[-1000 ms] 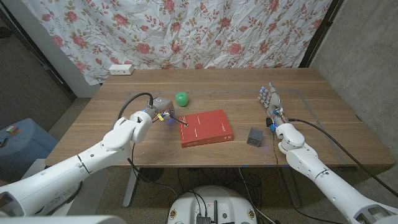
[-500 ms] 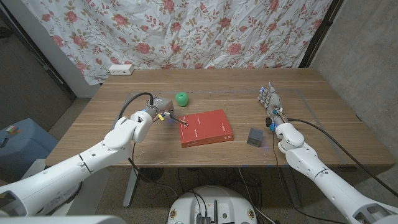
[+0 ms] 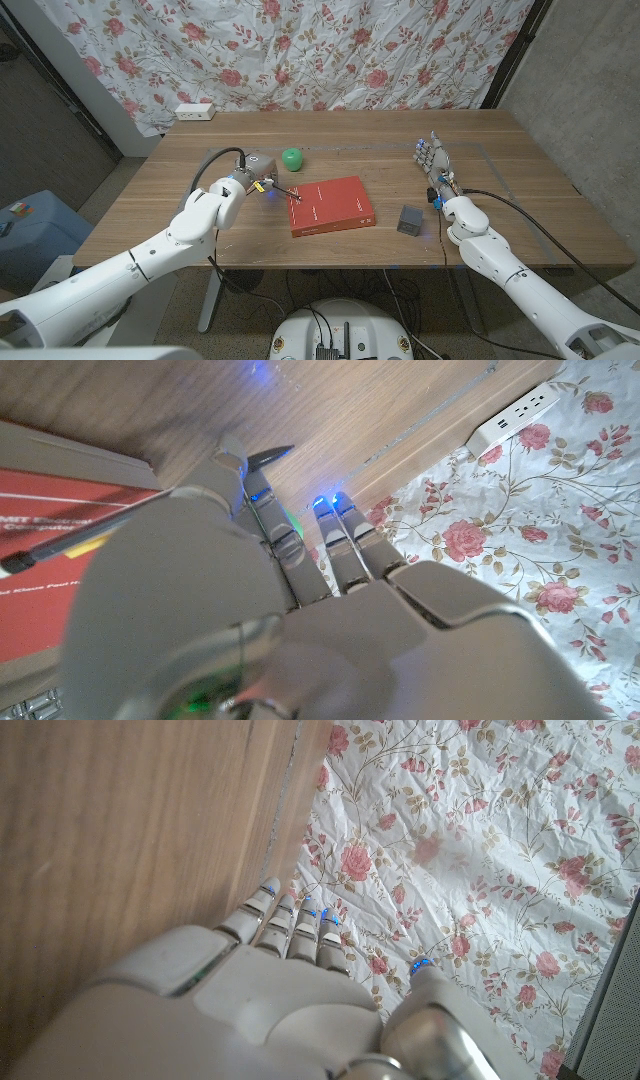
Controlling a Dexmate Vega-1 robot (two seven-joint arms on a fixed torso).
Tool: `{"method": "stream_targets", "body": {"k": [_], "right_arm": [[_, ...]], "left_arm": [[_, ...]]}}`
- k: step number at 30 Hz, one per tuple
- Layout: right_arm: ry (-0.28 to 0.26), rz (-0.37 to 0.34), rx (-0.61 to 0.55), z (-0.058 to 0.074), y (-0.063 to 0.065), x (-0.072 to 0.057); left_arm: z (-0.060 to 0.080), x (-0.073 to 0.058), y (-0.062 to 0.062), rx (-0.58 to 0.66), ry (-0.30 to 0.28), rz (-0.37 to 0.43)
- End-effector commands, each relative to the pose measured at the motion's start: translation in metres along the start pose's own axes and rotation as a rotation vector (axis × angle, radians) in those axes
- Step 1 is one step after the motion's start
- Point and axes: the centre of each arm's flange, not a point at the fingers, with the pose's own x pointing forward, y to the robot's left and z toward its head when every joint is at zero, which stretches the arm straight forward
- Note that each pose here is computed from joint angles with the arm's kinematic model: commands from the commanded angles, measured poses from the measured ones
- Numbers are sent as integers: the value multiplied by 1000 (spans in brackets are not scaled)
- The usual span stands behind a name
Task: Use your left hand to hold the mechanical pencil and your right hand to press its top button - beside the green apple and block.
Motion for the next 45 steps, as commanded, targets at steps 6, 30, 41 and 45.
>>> {"method": "stream_targets", "body": {"k": [6, 30, 41, 45], "right_arm": [[-15, 26, -13, 6, -1, 1], [-82, 13, -39, 18, 3, -12], [-116, 57, -68, 27, 16, -14], [-147, 44, -77, 32, 17, -15]], "left_arm": [[3, -9, 15, -46, 42, 25], [16, -18, 33, -142, 108, 76], [28, -19, 39, -228, 162, 112], [31, -17, 40, -263, 179, 122]]}}
